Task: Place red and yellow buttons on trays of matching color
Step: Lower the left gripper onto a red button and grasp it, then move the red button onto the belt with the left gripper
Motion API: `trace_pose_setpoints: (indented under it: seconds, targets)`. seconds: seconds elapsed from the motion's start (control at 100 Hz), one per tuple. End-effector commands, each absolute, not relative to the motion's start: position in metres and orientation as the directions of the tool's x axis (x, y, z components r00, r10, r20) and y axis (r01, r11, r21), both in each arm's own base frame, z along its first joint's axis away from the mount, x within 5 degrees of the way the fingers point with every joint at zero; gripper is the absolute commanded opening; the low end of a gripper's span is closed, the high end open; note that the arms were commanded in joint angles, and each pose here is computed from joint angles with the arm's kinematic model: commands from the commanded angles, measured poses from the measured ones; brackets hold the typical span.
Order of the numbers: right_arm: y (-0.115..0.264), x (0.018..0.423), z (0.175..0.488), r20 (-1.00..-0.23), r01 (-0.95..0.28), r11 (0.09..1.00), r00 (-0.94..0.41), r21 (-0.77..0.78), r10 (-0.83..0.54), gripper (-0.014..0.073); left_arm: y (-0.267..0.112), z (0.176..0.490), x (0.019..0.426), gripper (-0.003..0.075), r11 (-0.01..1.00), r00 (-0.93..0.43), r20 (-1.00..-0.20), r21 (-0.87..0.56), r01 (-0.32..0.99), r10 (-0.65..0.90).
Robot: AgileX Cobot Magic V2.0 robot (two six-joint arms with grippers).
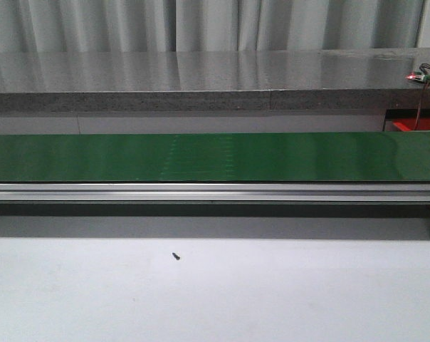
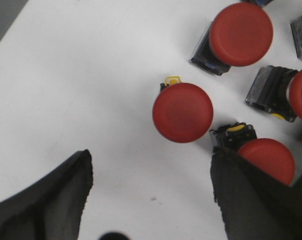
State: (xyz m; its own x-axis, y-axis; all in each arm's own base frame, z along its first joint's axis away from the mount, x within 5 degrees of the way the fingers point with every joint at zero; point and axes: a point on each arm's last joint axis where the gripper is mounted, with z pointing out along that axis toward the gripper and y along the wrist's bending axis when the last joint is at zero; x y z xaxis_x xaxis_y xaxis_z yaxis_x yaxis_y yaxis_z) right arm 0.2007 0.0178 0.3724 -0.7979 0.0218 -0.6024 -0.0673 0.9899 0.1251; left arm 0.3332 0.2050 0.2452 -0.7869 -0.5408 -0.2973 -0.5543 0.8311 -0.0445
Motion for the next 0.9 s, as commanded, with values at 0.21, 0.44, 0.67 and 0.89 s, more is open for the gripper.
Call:
trace_pose_setpoints:
  seconds: [0.21,0.44,0.67,0.89]
  targets:
    - [0.017,0.198,0.386,-0.670,-0.080,0.990,-0.742,0.116,0.019,-0.0106,0.207,0.266,0.343,0.0495,0.836,-0.737,-0.433,-0.079,-0.542,-0.519]
    - [0.017,0.198,0.387,-0.671,-0.080,0.990,-0.741,0.116,0.019,-0.0106,0.208,0.249,0.350,0.0495,0.834,-0.744,-0.400,-0.110,-0.541,-0.536]
    - [0.017,0.198,0.387,-0.672,-0.080,0.990,-0.740,0.116,0.019,-0.0106,0.211,0.241,0.356,0.0495,0.831,-0.735,-0.411,-0.117,-0.544,-0.540]
    - [0.017,0.198,0.387,-0.672,-0.080,0.990,-0.740,0.116,0.019,-0.0106,0.212,0.228,0.358,0.0494,0.829,-0.746,-0.382,-0.116,-0.547,-0.546]
